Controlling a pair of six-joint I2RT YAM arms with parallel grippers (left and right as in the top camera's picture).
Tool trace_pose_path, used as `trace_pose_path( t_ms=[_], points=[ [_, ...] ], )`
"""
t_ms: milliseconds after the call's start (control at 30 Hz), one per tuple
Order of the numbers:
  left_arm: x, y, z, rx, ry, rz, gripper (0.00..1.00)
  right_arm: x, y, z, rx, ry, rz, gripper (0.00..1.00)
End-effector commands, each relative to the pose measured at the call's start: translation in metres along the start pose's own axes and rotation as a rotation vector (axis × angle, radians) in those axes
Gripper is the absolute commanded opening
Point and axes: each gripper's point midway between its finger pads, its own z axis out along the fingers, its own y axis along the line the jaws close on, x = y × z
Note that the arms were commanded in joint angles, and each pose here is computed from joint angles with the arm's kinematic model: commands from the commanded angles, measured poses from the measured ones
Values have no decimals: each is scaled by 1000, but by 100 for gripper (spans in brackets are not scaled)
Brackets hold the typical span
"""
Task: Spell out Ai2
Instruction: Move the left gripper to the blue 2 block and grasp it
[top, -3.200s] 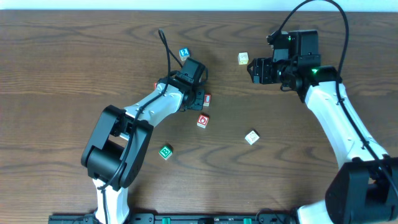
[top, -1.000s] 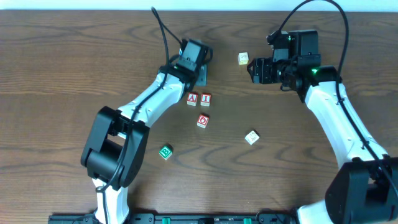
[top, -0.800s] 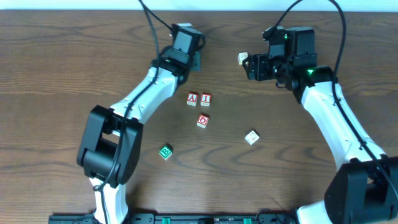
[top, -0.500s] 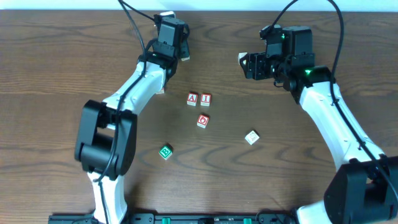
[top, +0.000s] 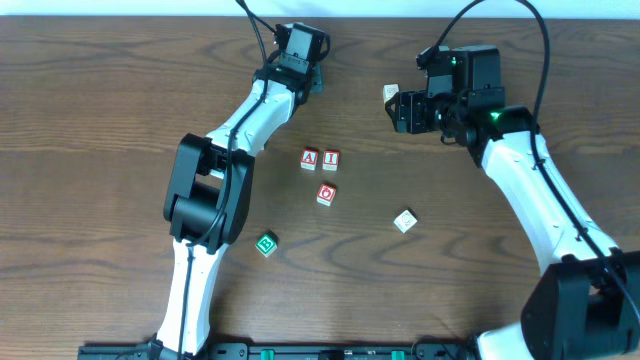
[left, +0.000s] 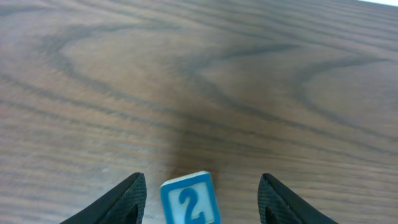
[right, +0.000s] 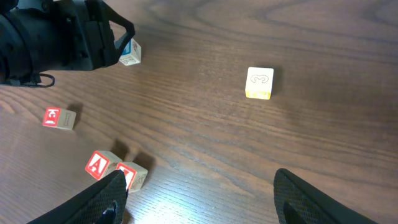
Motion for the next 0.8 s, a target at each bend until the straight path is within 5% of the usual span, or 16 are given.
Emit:
trace_pose_path(
  t_ms=[0, 767],
  points=[
    [-5, 9, 2, -58, -19, -46, 60, -8, 2, -3, -9, -17, -16, 75],
    [30, 3, 19, -58, 64, -160, 65, -6, 2, -3, -9, -9, -14, 75]
  ],
)
